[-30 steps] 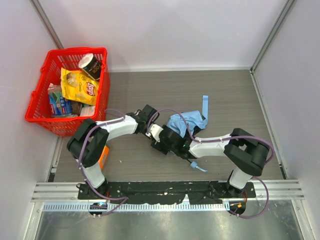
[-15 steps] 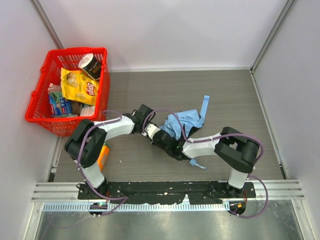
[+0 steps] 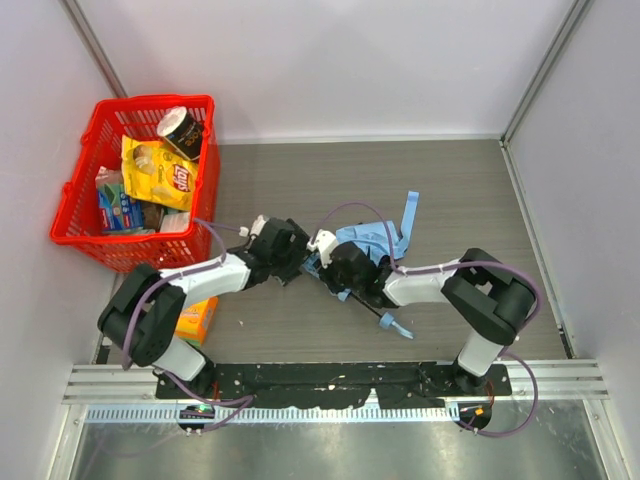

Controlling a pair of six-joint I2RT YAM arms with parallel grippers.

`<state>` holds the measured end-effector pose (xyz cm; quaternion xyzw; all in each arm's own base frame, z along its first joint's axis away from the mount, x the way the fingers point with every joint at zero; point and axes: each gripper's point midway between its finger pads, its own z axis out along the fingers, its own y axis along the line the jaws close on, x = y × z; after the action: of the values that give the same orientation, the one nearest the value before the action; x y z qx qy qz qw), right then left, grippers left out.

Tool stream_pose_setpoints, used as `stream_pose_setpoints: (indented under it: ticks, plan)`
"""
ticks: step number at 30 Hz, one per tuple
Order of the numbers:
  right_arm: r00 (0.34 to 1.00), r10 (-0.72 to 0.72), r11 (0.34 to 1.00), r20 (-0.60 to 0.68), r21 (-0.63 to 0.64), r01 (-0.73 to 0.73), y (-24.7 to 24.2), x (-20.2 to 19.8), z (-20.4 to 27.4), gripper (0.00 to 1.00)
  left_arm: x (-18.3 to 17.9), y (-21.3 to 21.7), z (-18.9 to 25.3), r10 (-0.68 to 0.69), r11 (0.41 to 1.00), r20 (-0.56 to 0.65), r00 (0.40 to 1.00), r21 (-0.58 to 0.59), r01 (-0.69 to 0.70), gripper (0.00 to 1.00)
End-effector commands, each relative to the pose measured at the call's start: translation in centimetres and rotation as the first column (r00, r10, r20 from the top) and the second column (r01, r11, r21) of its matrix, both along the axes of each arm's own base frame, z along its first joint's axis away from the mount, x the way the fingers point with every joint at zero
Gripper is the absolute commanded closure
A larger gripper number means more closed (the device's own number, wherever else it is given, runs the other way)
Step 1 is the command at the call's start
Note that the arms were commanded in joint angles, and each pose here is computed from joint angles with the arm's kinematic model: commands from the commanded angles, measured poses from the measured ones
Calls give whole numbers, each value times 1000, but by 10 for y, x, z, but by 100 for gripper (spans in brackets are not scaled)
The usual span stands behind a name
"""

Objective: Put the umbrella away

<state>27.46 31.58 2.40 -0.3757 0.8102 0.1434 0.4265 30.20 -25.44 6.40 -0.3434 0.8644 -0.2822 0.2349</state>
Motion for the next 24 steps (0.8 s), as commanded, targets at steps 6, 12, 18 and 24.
stream_pose_setpoints:
  ticks: [6,12,18,24]
  plan:
    - [904,36,981,-427,186,48,-29,-50,-55,99,25,24,45,45,986,310,950,-165,7,0]
    - [790,132,940,-599,328,92,-24,-55,-57,99,17,4,52,0,948,363,932,-296,115,0]
    - [689,143,905,-711,376,201,-30,-46,-57,99,13,-11,39,-25,916,333,942,-371,155,0]
    - [662,193,846,-725,464,261,-24,-26,-43,99,6,-18,8,15,924,153,988,-380,45,0]
